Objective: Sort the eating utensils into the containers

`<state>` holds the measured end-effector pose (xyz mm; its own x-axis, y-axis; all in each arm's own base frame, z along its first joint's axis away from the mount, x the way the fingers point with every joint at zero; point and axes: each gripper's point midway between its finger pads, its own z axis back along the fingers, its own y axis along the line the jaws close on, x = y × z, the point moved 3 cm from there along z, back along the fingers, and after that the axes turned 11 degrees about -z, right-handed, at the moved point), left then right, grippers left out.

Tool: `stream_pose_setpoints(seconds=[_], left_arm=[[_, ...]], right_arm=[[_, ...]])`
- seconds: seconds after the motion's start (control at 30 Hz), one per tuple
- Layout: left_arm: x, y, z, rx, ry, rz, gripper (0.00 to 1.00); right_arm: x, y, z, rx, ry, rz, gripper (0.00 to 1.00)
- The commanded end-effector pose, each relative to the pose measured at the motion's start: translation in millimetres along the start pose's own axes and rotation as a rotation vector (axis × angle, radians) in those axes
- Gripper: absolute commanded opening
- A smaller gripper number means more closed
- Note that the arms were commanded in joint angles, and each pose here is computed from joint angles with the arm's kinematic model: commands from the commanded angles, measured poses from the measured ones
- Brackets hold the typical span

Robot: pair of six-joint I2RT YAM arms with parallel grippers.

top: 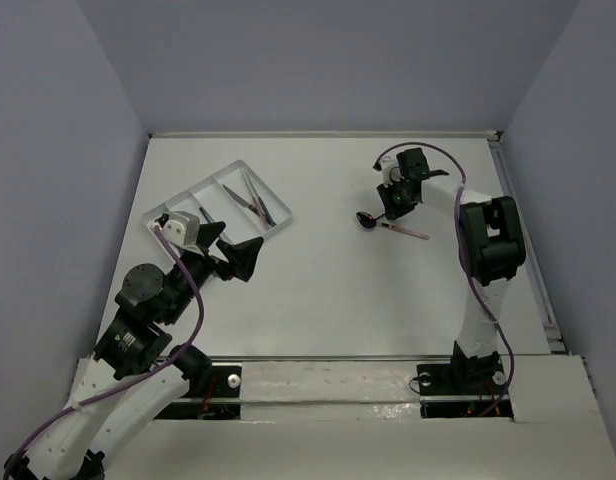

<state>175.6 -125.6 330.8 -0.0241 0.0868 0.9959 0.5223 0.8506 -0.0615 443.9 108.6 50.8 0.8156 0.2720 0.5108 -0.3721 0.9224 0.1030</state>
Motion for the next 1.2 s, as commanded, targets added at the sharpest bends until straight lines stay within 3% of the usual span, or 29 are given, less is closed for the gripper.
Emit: stream_pose_setpoints(seconds=[0.0,0.37,0.6,0.73,0.83,0.9,0.93,1.03,1.17], left_arm=[[15,-2,-2,-0.009,-0.04,-0.006,0.99],[11,-1,-6,-0.007,-0.022,-0.007,0.99],[8,-2,-8,-0.014,-0.009,-0.008,0.99],[7,-2,-9,-0.01,-0.006,-0.008,0.99],[6,-1,-10,-0.004,-0.003,-0.01,0.99],[6,-2,-10,-0.009,-0.003,-0.01,0.99],[6,-2,-10,-0.009,-0.003,-0.008,0.99],[6,-3,-10,-0.016,-0.003,-0.008,0.99],[7,-3,-10,-0.019,-0.004,-0.007,0.99]], right_arm=[[-35,37,-4,0.09,0.117,-0.026,0.27],[-28,77,2,0.039,0.026,-0.106,0.25],[-23,116,6,0.002,-0.048,-0.272,0.25],[-2,110,22,-0.068,-0.119,-0.343,0.25],[5,98,35,-0.158,-0.15,-0.365,0.33],[10,95,48,-0.184,-0.185,-0.396,0.47],[12,94,54,-0.188,-0.202,-0.42,0.59],[13,91,59,-0.214,-0.234,-0.476,0.72],[15,93,49,-0.207,-0.243,-0.537,0.77]])
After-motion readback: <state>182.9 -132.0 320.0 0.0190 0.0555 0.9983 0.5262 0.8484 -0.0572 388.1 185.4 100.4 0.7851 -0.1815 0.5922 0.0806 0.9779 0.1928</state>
